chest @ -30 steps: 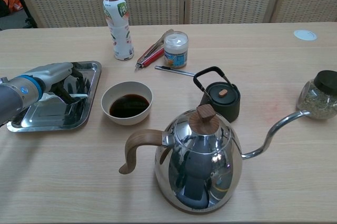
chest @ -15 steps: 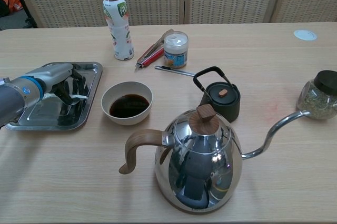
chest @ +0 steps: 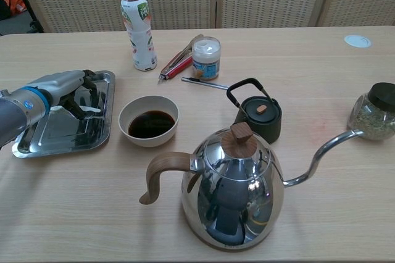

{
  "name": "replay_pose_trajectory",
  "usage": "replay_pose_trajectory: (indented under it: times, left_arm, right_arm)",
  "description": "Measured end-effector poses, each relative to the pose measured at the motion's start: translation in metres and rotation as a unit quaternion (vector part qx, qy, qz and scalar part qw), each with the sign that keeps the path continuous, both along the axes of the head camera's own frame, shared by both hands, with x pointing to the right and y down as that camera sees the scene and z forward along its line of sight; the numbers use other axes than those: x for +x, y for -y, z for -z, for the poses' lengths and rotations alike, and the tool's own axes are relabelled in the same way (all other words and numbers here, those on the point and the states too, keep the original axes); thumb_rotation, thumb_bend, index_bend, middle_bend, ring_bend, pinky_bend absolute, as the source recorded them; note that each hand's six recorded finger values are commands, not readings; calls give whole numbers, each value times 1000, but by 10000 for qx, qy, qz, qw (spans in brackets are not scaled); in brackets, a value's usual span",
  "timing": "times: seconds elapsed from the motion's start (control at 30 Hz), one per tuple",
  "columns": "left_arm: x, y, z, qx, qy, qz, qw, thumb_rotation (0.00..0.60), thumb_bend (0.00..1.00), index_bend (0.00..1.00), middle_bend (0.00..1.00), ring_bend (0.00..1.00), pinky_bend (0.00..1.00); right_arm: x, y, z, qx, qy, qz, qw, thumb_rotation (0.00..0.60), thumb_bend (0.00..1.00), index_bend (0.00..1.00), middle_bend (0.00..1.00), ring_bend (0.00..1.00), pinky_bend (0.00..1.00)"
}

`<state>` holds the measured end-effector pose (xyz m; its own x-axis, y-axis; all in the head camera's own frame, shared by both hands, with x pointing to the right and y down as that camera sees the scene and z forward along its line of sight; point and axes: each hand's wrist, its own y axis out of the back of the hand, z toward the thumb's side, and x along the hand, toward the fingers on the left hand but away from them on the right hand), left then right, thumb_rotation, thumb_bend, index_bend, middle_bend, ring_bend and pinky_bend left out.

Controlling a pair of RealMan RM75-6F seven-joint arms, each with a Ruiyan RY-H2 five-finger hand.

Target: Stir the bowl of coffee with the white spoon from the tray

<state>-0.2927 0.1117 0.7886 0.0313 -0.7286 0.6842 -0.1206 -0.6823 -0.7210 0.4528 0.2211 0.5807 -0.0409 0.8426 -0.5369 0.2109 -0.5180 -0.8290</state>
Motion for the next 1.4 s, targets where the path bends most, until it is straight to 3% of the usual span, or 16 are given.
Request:
replay_pose_trajectory:
  times: [0.37, 0.5, 0.67, 0.8, 0.9, 1.03, 1.13, 1.33, 1.4]
  left_arm:
    - [-5, 8, 35, 387, -586, 129, 9974, 600, 424, 641, 0, 0, 0]
    - [-3, 6, 52, 467, -1105, 227, 9925, 600, 424, 642, 0, 0, 0]
    - [1, 1, 70, 381, -2032, 635, 9763, 600, 424, 647, 0, 0, 0]
    - [8, -3, 81, 167, -2989, 1057, 9483, 600, 436, 673, 0, 0, 0]
    - [14, -4, 88, -37, -3763, 1380, 9161, 600, 442, 676, 0, 0, 0]
    - [26, -7, 93, -329, -4725, 1726, 8636, 600, 443, 679, 0, 0, 0]
    - [38, -10, 94, -525, -5189, 1750, 8351, 600, 443, 684, 0, 0, 0]
    - [68, -19, 84, -759, -5617, 1727, 8055, 600, 442, 686, 0, 0, 0]
    - [76, -21, 82, -800, -5673, 1717, 8014, 600, 439, 698, 0, 0, 0]
  right_arm:
    - [-4, -2, -1, -36, 23, 46, 10000, 600, 0, 0, 0, 0, 0]
    - [-5, -3, -2, -44, 21, 64, 10000, 600, 0, 0, 0, 0, 0]
    - [-6, -4, -3, -67, 20, 81, 9999, 600, 0, 0, 0, 0, 0]
    - [-8, -5, -4, -101, 21, 112, 9999, 600, 0, 0, 0, 0, 0]
    - [-10, -6, -4, -98, 17, 134, 9999, 600, 0, 0, 0, 0, 0]
    - [-10, -7, -6, -126, 11, 135, 9998, 600, 0, 0, 0, 0, 0]
    - [-9, -6, -7, -136, 7, 118, 9998, 600, 0, 0, 0, 0, 0]
    - [-8, -6, -8, -154, 35, 101, 9998, 600, 0, 0, 0, 0, 0]
    - [-8, -6, -8, -148, 49, 93, 9998, 600, 0, 0, 0, 0, 0]
